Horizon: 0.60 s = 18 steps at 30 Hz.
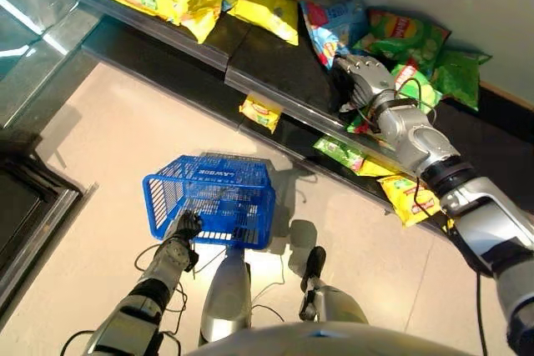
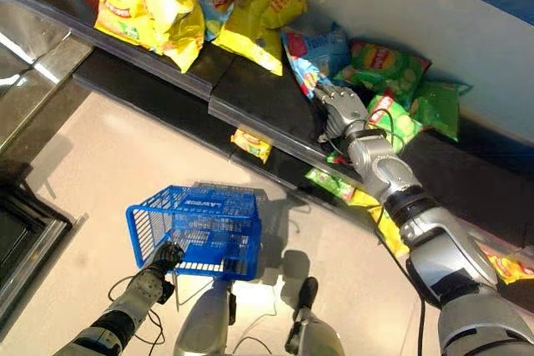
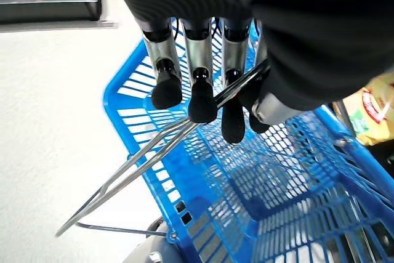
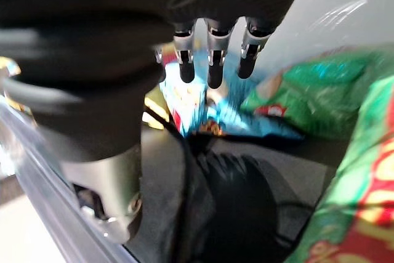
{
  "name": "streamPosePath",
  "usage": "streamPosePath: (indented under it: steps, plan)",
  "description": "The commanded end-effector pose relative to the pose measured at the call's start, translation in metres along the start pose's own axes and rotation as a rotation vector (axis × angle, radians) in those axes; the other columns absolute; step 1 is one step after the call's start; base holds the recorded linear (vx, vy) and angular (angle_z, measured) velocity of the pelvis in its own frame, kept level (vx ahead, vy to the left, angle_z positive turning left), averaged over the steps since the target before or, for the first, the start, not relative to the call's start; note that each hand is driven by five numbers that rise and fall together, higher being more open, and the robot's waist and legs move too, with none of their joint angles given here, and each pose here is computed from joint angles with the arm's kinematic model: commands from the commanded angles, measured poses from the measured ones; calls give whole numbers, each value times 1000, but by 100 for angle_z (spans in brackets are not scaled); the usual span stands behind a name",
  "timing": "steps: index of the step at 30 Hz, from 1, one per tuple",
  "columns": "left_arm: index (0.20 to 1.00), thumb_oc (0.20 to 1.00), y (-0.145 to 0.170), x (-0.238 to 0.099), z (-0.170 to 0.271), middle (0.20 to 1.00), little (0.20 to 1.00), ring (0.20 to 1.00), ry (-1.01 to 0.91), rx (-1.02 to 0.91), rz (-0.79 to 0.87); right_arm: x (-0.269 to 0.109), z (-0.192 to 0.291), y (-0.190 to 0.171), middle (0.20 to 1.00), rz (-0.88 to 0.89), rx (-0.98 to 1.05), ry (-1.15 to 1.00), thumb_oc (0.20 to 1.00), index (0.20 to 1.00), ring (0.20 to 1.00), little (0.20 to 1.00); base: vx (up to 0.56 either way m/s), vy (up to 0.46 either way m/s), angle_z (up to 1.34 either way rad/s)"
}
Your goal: Pick up the snacks into the basket
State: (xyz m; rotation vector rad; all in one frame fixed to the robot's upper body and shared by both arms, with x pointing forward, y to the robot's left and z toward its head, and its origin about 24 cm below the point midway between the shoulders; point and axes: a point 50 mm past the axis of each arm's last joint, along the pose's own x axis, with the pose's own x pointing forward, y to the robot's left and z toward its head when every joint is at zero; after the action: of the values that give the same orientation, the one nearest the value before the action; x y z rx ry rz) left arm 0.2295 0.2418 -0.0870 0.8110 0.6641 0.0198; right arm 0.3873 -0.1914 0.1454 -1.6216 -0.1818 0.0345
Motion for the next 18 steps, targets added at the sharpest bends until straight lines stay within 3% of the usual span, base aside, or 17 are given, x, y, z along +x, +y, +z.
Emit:
streamPosePath:
  steps: [1, 6, 13, 15, 18]
  plan:
    - [200, 200, 5, 0, -9, 200, 200, 200, 24, 47, -5, -3, -40, -6, 1000, 75, -198, 94, 1000, 1000, 1000, 1000, 25, -5, 38]
    - [200, 200, 11, 1, -17, 200, 200, 200, 68, -5, 6, -18, -66, -17, 1000, 54, -82, 150, 1000, 1000, 1000, 1000, 28, -4, 16]
    - [200, 200, 17, -1, -26, 200, 200, 200, 95, -35, 4, -61, -93, -83, 1000, -195, 19, 114, 1000, 1000, 1000, 1000, 4, 7, -2]
    - [200, 200, 17, -2, -29, 200, 200, 200, 104, -42, -5, -77, -96, -94, 1000, -292, 208, 84, 1000, 1000, 1000, 1000, 7, 26, -9]
    - [200, 200, 18, -2, -30, 200, 200, 200, 102, -38, -13, -87, -97, -96, 1000, -323, 328, 60, 1000, 1000, 1000, 1000, 6, 2, -17]
